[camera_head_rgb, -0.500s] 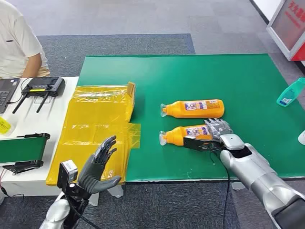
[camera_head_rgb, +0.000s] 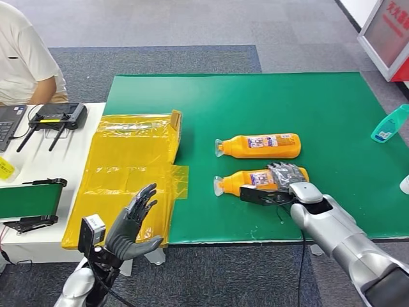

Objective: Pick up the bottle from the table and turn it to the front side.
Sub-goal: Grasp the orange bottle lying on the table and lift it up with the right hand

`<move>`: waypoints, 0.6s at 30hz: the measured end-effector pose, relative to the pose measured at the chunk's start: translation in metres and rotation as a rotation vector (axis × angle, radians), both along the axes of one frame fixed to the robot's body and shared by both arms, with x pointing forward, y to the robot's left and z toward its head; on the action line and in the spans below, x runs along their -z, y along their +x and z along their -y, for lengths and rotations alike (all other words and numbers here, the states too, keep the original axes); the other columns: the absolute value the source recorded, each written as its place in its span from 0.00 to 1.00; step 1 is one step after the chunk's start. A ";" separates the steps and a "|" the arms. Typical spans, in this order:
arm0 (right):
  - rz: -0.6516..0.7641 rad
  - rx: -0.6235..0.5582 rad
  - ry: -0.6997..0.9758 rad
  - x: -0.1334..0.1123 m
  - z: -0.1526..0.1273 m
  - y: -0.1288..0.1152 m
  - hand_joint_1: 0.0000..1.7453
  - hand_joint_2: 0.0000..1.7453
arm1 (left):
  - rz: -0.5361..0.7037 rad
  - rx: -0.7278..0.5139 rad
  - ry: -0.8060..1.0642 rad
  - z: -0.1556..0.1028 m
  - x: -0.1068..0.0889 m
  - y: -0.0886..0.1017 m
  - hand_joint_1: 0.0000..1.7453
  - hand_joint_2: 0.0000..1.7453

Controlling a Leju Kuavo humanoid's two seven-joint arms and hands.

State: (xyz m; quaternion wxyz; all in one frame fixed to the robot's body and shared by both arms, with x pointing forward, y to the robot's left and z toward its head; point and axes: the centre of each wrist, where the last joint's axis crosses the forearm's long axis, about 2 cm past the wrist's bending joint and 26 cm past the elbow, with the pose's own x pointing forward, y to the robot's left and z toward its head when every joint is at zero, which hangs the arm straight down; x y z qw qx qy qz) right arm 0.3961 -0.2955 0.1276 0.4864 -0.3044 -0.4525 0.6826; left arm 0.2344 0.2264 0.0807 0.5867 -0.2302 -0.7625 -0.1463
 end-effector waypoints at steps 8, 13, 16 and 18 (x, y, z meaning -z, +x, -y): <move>-0.006 0.004 0.024 0.000 0.001 0.000 1.00 1.00 | -0.001 0.000 0.000 0.000 0.000 0.000 0.00 1.00; 0.020 -0.001 0.032 0.001 0.003 -0.001 1.00 1.00 | 0.001 -0.002 -0.008 0.000 0.001 -0.001 0.00 1.00; 0.032 -0.003 0.050 0.004 0.003 -0.003 1.00 1.00 | 0.002 -0.002 -0.009 0.000 0.001 -0.001 0.00 1.00; 0.053 -0.005 0.099 0.007 0.002 -0.008 1.00 1.00 | 0.003 -0.003 -0.012 0.000 0.001 -0.002 0.00 1.00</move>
